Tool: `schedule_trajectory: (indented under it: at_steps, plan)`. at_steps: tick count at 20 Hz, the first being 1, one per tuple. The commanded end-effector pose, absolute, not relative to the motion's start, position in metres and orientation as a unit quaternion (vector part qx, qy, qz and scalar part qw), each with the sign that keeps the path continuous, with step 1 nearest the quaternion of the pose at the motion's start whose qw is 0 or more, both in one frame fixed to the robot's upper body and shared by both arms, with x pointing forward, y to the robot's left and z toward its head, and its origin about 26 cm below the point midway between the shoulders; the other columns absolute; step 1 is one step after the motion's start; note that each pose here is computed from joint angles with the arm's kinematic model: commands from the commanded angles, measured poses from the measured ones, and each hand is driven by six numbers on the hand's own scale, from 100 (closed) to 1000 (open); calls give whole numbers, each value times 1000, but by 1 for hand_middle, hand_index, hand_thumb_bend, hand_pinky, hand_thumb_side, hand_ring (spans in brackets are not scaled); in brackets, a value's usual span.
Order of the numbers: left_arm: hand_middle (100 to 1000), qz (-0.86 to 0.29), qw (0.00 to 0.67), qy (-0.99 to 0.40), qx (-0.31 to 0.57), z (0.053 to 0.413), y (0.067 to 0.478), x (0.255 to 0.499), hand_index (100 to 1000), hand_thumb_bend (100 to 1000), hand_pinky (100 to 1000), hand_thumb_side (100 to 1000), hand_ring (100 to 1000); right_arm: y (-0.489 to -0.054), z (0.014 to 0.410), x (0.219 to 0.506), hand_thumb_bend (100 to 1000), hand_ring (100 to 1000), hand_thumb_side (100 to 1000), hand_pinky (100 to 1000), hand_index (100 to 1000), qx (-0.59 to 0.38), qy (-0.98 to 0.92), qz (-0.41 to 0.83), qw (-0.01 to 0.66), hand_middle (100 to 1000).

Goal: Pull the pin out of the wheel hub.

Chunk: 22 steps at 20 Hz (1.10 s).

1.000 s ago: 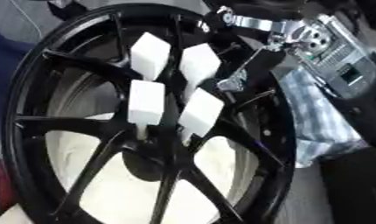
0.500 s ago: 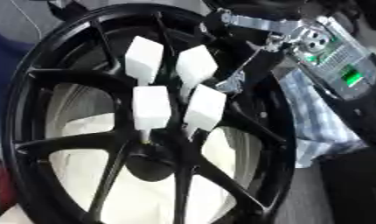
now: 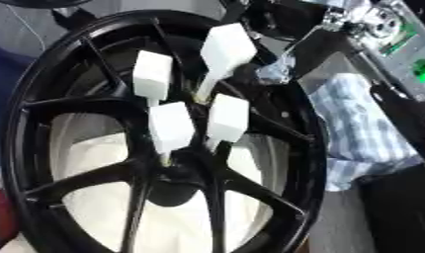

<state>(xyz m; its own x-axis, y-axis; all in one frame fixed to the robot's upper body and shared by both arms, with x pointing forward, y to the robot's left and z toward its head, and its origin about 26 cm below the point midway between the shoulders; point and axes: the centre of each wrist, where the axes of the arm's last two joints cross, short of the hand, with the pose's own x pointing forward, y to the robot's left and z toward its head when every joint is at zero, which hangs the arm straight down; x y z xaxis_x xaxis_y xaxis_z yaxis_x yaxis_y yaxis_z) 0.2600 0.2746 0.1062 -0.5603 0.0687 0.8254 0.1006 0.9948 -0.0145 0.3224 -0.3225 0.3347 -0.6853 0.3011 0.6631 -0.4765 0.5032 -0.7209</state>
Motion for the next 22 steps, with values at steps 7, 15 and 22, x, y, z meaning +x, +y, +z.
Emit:
schedule_trajectory:
  at_steps: [7, 15, 22]
  plan:
    - [640, 2, 457, -888, -40, 107, 280, 254, 748, 100, 850, 798, 633, -386, 373, 287, 209, 656, 100, 775, 441, 32, -829, 382, 407, 492]
    - [642, 31, 452, -891, -27, 102, 284, 251, 748, 100, 849, 788, 633, -436, 367, 279, 216, 677, 100, 773, 497, -56, -845, 309, 434, 530]
    - [643, 49, 445, -894, -22, 101, 284, 250, 748, 100, 849, 787, 633, -511, 314, 263, 238, 712, 100, 793, 548, -172, -854, 170, 460, 579]
